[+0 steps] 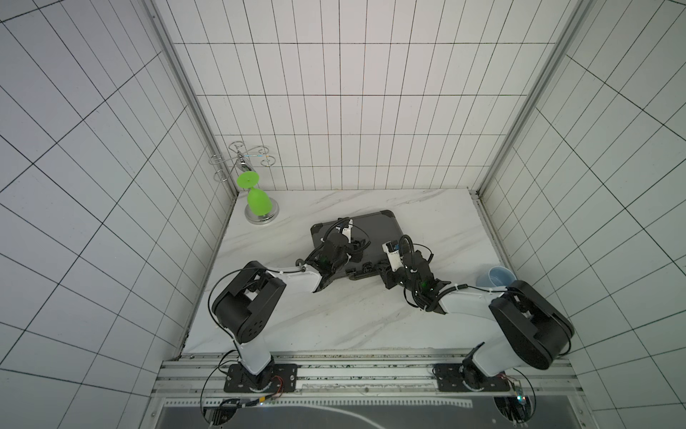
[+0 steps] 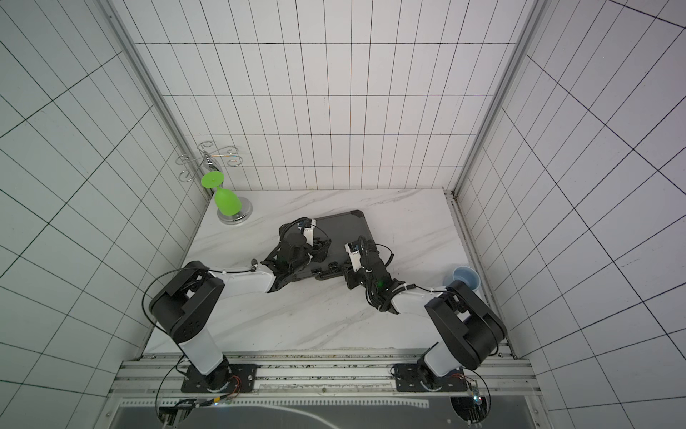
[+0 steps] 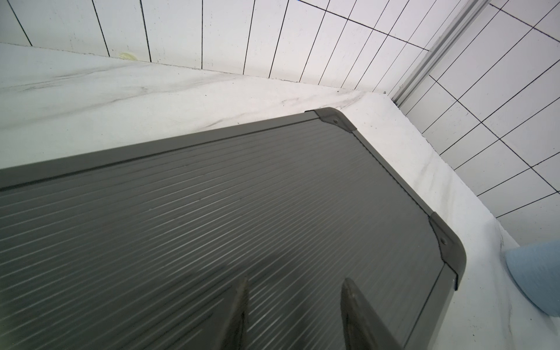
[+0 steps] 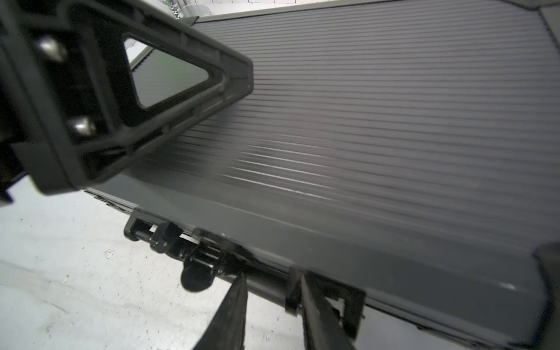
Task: Close the poker set cases
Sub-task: Fasten the fastener on the poker set case.
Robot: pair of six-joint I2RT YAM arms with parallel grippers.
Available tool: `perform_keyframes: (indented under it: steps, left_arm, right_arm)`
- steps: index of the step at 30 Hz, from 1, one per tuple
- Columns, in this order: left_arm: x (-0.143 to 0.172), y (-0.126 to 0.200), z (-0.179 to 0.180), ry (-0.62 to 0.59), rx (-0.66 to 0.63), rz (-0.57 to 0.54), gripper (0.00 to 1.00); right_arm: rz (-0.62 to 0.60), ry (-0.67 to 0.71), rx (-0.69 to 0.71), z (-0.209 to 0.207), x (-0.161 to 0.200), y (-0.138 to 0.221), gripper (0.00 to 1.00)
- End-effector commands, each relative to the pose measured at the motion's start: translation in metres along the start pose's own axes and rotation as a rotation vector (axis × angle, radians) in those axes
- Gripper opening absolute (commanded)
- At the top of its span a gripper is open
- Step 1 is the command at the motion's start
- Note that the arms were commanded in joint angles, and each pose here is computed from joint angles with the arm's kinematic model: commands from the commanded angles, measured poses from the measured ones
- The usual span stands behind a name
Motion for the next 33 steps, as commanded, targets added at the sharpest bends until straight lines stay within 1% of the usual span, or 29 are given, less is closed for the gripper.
perform_keyframes:
  steps: [1, 4, 7, 10, 12, 14, 16, 18, 21, 23, 26, 28, 33]
  left_arm:
    - [0.086, 0.008, 0.052, 0.021, -0.184, 0.336, 0.49]
    - [0.086, 0.008, 0.052, 0.018, -0.185, 0.337, 0.49]
    - [0.087, 0.009, 0.055, 0.016, -0.193, 0.336, 0.49]
    - [0.089, 0.01, 0.057, 0.019, -0.197, 0.335, 0.49]
    - [0.09, 0.01, 0.058, 0.018, -0.199, 0.336, 0.49]
    - [0.09, 0.01, 0.057, 0.017, -0.196, 0.333, 0.49]
    - [0.09, 0.011, 0.058, 0.015, -0.198, 0.333, 0.49]
    - [0.09, 0.011, 0.059, 0.017, -0.198, 0.329, 0.49]
    - [0.092, 0.011, 0.059, 0.019, -0.196, 0.33, 0.49]
    - [0.092, 0.011, 0.06, 0.019, -0.196, 0.331, 0.49]
    - [0.091, 0.012, 0.059, 0.017, -0.194, 0.325, 0.49]
    - [0.09, 0.012, 0.059, 0.019, -0.194, 0.323, 0.49]
    - [0.089, 0.012, 0.058, 0.019, -0.191, 0.32, 0.49]
  right_arm:
    - [-0.021, 0.044, -0.038, 0.014, -0.015, -0.003, 0.33]
    - [-0.034, 0.142, -0.009, 0.017, -0.017, 0.004, 0.37]
    - [-0.019, 0.281, 0.032, 0.013, -0.019, 0.008, 0.41]
    - [-0.052, 0.479, 0.059, 0.015, -0.032, 0.017, 0.42]
    - [-0.092, 0.644, 0.051, 0.018, -0.042, 0.025, 0.42]
    - [-0.121, 0.756, 0.083, 0.016, -0.05, 0.032, 0.46]
    - [-0.119, 0.865, 0.071, 0.018, -0.054, 0.035, 0.49]
    - [-0.096, 0.982, 0.053, 0.019, -0.047, 0.035, 0.5]
    - [-0.049, 1.071, 0.017, 0.02, -0.028, 0.029, 0.49]
    - [-0.049, 1.095, -0.005, 0.023, -0.017, 0.026, 0.49]
    - [-0.112, 1.108, -0.021, 0.029, -0.011, 0.028, 0.48]
    - [-0.149, 1.098, -0.006, 0.03, -0.013, 0.028, 0.48]
    - [-0.166, 1.099, -0.052, 0.036, -0.015, 0.025, 0.46]
Point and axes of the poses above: each gripper's point midway between its finger pads, its own y axis back along the fingers, its own z axis along the line the jaws close on, x = y × z, the point moved 5 cm from there along y, back along the fingers, and after that the axes turned 14 degrees about y, right-handed, at the moved point
